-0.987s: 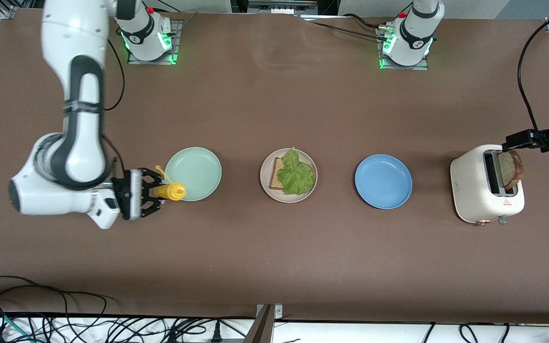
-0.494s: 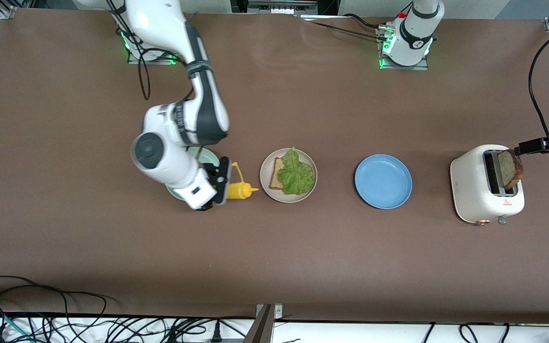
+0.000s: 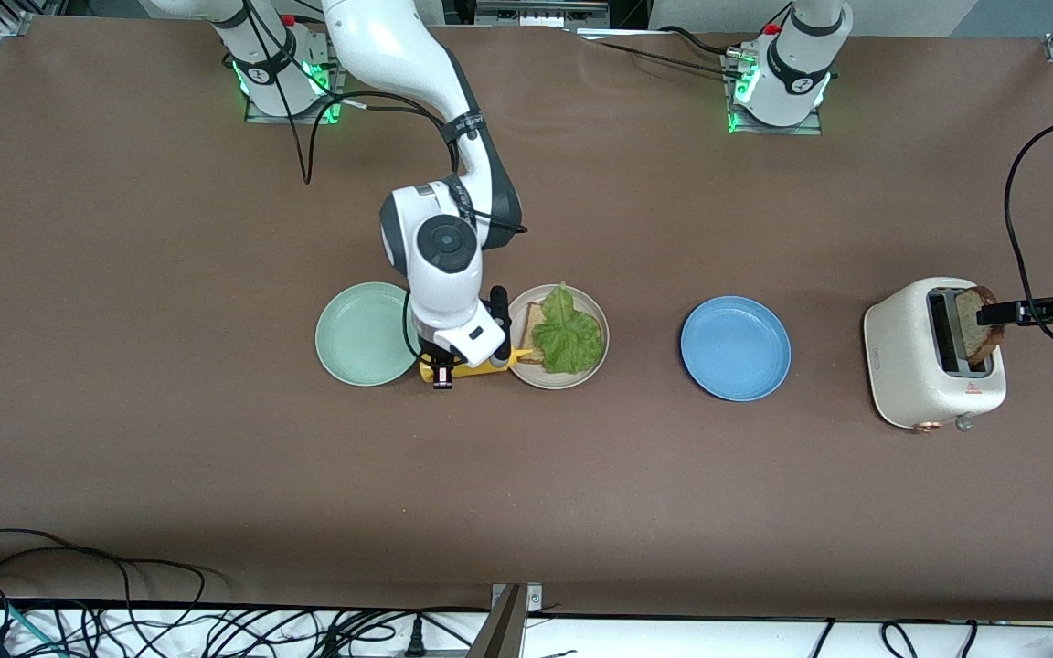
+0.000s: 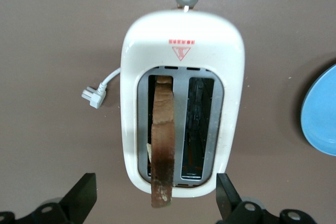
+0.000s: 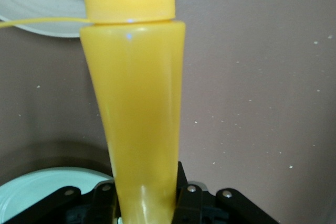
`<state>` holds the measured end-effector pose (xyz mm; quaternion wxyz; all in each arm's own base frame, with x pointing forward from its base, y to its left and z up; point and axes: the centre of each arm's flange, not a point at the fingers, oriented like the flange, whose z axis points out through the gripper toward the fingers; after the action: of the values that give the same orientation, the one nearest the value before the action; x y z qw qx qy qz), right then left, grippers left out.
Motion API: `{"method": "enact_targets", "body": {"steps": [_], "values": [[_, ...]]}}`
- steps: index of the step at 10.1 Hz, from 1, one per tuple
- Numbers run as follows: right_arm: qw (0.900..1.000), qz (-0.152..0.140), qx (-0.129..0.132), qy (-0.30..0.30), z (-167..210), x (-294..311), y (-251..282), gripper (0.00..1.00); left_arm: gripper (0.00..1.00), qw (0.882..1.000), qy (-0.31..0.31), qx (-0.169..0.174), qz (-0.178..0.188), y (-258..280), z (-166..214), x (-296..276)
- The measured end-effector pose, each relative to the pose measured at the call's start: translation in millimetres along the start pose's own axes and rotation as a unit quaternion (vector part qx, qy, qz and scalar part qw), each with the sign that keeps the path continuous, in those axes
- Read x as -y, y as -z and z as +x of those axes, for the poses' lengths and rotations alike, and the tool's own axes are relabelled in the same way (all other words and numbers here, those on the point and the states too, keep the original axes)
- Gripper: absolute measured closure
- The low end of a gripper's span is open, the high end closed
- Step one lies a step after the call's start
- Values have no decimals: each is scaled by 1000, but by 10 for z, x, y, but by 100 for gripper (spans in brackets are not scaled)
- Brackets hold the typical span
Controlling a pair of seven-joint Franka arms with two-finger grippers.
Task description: Make sandwich on beige plate with both arms
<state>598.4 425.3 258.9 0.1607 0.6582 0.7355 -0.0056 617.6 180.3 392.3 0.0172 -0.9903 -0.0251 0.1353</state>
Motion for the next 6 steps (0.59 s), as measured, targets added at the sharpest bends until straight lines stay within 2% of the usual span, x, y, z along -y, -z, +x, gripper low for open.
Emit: {"method": "enact_targets", "body": {"steps": [2, 4, 5, 6], "values": [[999, -25, 41, 6, 214, 131, -21, 67, 0, 1000, -5, 11, -3, -180, 27, -54], [996, -50, 76, 14, 515, 341, -34, 67, 7, 1000, -6, 26, -7, -375, 47, -46], [994, -59, 90, 14, 635, 437, -62, 67, 19, 1000, -6, 29, -9, -416, 51, -34], [993, -65, 97, 13, 701, 492, -91, 67, 40, 999, -8, 29, -9, -410, 55, -52]]}}
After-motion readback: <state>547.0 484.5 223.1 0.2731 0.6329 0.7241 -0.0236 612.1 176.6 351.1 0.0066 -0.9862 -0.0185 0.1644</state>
